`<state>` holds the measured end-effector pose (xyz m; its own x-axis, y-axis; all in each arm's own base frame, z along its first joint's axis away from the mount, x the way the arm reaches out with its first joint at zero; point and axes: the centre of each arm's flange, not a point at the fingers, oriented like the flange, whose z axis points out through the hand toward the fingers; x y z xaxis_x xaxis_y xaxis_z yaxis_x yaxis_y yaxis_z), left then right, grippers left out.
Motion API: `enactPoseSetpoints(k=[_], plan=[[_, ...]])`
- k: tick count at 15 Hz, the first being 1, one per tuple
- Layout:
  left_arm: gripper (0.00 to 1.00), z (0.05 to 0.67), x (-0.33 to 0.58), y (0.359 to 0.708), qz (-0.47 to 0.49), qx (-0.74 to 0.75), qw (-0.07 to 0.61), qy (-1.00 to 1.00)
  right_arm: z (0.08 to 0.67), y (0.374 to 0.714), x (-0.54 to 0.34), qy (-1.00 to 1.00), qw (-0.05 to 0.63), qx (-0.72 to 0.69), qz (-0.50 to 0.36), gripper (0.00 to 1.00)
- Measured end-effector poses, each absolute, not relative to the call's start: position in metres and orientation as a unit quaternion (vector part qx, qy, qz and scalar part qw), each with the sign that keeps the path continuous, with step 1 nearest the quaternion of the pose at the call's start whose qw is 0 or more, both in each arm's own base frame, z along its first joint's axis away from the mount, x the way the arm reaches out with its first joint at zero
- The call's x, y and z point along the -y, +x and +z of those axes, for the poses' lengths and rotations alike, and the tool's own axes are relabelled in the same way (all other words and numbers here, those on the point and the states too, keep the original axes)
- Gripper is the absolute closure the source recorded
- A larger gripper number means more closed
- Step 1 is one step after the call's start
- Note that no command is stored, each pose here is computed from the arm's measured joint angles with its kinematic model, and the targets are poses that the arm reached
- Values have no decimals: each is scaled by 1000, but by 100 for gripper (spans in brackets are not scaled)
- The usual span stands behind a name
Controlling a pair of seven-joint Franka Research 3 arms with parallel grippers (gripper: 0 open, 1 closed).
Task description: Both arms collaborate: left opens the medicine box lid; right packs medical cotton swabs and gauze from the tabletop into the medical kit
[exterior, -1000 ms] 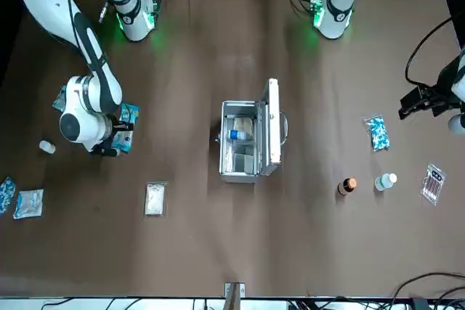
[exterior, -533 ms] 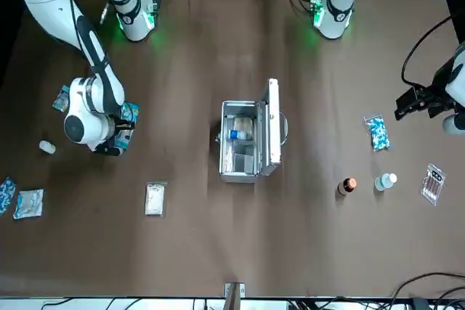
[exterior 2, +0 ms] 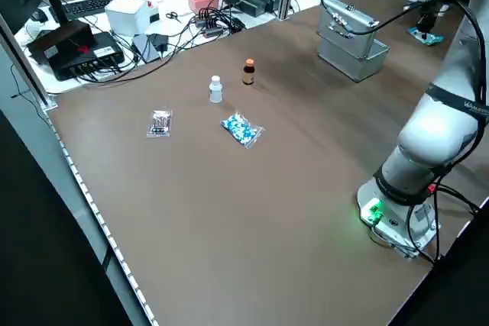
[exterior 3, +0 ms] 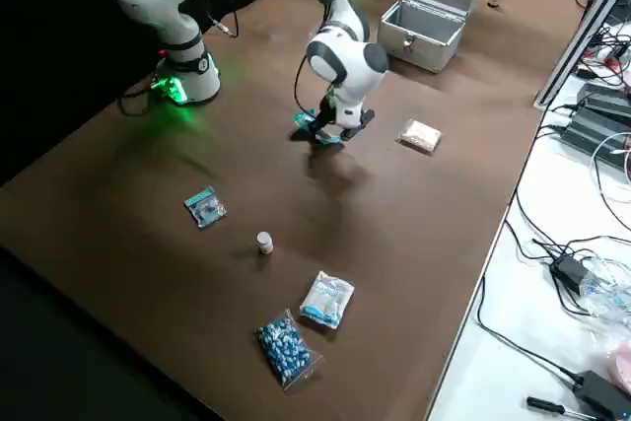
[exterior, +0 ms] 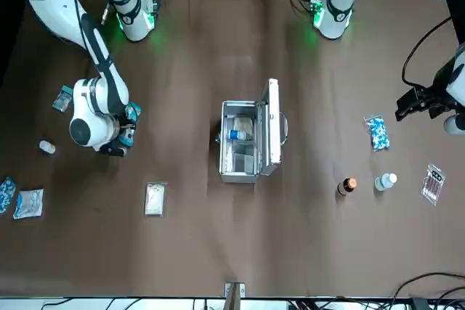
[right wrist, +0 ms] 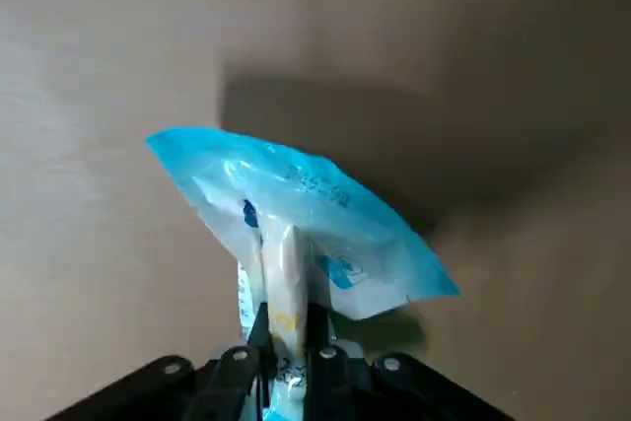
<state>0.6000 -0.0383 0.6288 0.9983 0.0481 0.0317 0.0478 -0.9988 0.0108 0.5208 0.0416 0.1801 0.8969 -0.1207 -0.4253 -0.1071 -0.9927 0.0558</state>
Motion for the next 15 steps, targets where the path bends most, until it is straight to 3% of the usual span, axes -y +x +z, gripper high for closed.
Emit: enactPoseSetpoints(k=[3, 8, 11, 15], plan=[[0, 629, 38, 600, 16, -24, 5, 1000, 222, 557, -81, 980, 14, 47, -192, 85], [0, 629, 35, 600, 16, -27, 5, 999, 337, 606, -192, 985, -74, 58, -143, 85], [0, 629, 34, 600, 17, -27, 5, 999, 379, 605, -258, 989, -92, 47, -111, 85], [0, 630, 34, 600, 18, -28, 5, 999, 385, 587, -338, 987, -139, 22, -83, 85]])
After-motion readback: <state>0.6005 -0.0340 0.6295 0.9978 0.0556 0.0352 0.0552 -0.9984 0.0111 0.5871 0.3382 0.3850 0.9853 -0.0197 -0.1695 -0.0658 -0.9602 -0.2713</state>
